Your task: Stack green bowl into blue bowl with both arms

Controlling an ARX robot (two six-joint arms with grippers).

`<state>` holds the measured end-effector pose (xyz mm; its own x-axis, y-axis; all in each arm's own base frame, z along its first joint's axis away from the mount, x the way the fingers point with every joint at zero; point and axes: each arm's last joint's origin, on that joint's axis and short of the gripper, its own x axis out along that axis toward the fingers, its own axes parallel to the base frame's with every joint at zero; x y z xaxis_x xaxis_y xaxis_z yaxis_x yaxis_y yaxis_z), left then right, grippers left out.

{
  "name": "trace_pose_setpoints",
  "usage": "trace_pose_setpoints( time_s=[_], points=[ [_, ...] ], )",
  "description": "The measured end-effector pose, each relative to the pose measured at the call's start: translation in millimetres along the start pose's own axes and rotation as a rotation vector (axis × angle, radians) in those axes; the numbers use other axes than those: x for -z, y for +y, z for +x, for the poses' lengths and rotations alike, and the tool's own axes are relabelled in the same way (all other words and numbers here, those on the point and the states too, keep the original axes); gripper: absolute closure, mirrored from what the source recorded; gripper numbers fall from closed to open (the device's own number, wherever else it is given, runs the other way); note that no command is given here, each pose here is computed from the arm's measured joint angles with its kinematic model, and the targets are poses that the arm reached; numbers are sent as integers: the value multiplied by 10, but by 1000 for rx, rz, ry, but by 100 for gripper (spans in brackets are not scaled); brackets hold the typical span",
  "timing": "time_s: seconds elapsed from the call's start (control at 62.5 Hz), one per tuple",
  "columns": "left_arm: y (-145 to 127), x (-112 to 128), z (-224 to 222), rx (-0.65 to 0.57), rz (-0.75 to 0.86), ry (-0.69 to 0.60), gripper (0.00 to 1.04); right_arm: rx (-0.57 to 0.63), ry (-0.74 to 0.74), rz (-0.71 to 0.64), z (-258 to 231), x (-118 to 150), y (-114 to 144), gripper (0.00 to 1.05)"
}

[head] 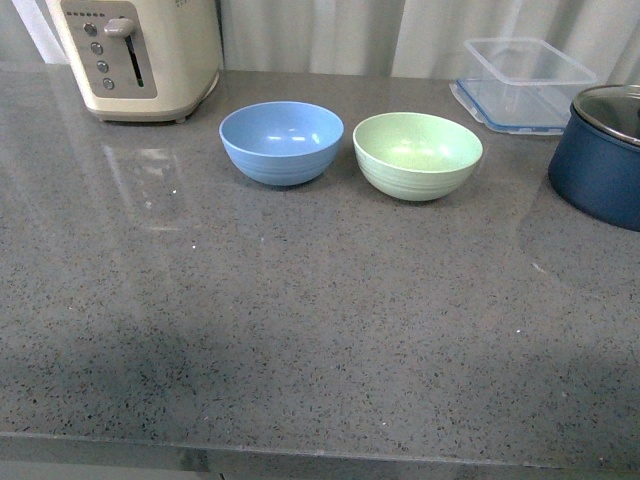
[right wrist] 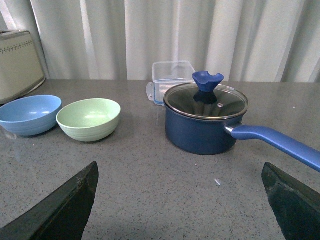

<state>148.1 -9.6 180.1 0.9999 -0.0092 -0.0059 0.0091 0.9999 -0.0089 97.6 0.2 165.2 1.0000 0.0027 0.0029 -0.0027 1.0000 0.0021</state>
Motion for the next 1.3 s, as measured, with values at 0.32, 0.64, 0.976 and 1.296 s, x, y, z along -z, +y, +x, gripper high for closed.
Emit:
trace_pose_setpoints(
  time_s=[0.32, 0.64, 0.976, 1.296],
  points=[
    [93, 81, -185, -9, 2, -21, 101, 0, 0, 0, 0, 0, 0, 10],
    [92, 60, -314, -9, 2, -31, 101, 0, 0, 0, 0, 0, 0, 10],
    [92, 65, -388, -9, 2, -31, 101, 0, 0, 0, 0, 0, 0, 10],
    [90, 98, -514, -8, 2, -24, 101, 0, 0, 0, 0, 0, 0, 10]
  ],
)
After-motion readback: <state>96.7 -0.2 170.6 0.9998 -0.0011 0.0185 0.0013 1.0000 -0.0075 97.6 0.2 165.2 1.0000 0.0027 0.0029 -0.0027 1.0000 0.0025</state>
